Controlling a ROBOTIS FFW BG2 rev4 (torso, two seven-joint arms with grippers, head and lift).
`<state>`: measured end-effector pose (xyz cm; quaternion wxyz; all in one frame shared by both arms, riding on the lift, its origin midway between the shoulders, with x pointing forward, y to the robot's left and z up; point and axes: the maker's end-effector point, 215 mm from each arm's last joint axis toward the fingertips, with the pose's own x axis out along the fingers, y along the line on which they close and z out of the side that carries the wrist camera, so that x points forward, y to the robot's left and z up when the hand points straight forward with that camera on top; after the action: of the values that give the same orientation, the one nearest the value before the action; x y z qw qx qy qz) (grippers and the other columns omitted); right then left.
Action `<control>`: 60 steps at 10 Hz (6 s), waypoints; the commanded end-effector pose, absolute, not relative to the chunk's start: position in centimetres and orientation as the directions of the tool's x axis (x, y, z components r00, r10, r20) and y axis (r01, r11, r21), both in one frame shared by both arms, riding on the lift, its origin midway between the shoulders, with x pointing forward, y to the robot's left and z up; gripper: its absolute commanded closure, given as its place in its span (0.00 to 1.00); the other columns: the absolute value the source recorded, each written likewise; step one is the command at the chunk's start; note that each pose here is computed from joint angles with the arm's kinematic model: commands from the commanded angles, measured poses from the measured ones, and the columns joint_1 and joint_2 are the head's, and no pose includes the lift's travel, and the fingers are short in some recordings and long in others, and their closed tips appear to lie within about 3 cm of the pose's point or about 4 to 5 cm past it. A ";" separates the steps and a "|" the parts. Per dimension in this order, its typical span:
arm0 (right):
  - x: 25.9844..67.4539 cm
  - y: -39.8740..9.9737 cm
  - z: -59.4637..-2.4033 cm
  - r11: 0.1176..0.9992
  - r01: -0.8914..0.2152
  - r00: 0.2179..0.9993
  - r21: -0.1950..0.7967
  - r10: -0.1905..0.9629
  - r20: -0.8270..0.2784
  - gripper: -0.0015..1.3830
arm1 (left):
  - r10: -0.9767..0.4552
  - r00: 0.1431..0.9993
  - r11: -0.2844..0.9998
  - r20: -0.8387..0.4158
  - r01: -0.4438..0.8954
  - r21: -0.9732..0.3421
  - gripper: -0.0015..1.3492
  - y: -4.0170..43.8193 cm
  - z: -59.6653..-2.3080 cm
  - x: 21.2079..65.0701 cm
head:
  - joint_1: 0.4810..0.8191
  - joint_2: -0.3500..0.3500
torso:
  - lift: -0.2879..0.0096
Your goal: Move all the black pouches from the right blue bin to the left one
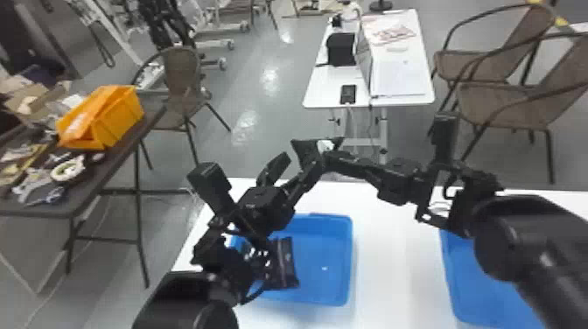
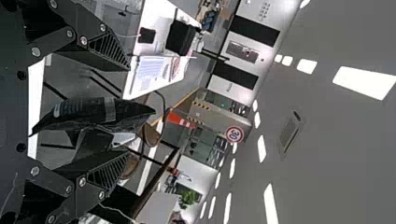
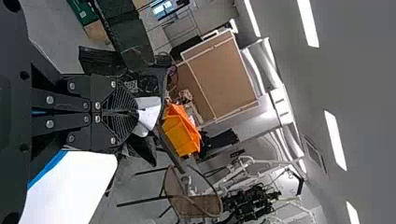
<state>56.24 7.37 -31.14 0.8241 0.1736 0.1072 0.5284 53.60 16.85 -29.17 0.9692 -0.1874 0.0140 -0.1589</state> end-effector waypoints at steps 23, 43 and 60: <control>54.8 -8.7 -43.0 0.731 -0.575 0.723 0.366 0.664 -0.190 0.24 | -0.027 0.965 0.996 -0.261 0.049 0.075 0.51 27.6 -44.2 48.5 | 0.63 0.78 | 1.00; 51.7 -33.7 -57.0 0.985 -0.112 0.866 0.130 0.161 -0.474 0.24 | 0.009 0.998 0.996 0.064 -0.004 -0.085 0.14 28.1 -32.8 49.0 | 0.63 0.41 | 1.00; 53.6 -32.9 -61.4 0.955 -0.044 0.784 0.292 0.214 -0.582 0.82 | 0.036 0.998 0.993 0.058 -0.030 -0.112 0.15 29.5 -33.5 48.1 | 0.63 0.43 | 1.00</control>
<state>53.72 -33.18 -61.53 0.9353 0.1269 0.3234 0.0676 48.07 29.55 -33.54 0.9980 -0.0539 -0.0287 0.0157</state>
